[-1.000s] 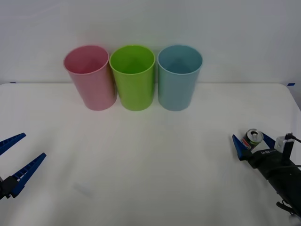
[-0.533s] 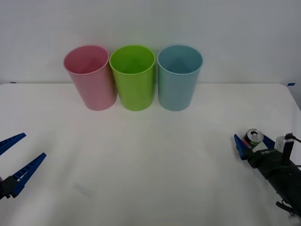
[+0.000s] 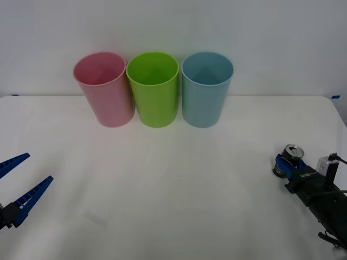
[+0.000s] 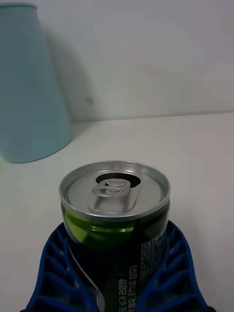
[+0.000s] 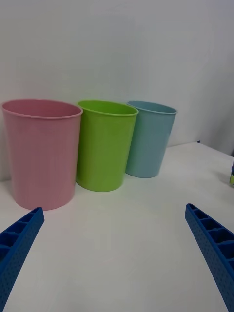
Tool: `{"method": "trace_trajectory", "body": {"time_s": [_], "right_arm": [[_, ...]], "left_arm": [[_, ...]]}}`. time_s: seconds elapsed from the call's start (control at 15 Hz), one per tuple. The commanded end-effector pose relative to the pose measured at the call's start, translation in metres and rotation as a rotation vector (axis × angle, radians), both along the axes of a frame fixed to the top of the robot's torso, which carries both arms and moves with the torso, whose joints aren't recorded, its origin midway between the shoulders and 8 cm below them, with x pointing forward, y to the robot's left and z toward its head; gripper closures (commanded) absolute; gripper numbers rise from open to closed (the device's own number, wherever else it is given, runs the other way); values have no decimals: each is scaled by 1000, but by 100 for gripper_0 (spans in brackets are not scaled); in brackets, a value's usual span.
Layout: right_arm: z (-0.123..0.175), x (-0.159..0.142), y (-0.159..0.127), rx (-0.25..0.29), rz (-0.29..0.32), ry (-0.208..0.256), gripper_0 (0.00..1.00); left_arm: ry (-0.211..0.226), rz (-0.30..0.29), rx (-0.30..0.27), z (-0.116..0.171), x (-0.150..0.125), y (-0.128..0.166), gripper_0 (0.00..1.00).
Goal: Grasp the object on the table and drop it into the matching bin: aluminum can to the light blue bin, PET bottle to the pink bin.
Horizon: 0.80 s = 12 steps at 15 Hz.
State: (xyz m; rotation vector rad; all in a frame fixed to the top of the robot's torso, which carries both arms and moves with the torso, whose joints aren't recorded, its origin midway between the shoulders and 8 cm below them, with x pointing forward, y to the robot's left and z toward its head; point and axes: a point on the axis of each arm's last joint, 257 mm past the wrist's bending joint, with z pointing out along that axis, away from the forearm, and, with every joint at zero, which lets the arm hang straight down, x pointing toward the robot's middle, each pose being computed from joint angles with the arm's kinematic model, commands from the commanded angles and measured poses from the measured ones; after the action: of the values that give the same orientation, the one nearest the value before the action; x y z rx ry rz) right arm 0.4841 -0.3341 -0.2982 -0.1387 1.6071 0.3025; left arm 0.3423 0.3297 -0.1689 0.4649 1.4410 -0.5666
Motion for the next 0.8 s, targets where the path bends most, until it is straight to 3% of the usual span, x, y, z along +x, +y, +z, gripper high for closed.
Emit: {"method": "trace_trajectory", "body": {"time_s": [0.07, 0.8], "right_arm": [[4, -2, 3, 0, 13, -11, 100], [84, -28, 27, -37, 81, -162, 100]], "left_arm": [[0, 0, 0, 0, 0, 0, 0], [0, 0, 0, 0, 0, 0, 0]]}}
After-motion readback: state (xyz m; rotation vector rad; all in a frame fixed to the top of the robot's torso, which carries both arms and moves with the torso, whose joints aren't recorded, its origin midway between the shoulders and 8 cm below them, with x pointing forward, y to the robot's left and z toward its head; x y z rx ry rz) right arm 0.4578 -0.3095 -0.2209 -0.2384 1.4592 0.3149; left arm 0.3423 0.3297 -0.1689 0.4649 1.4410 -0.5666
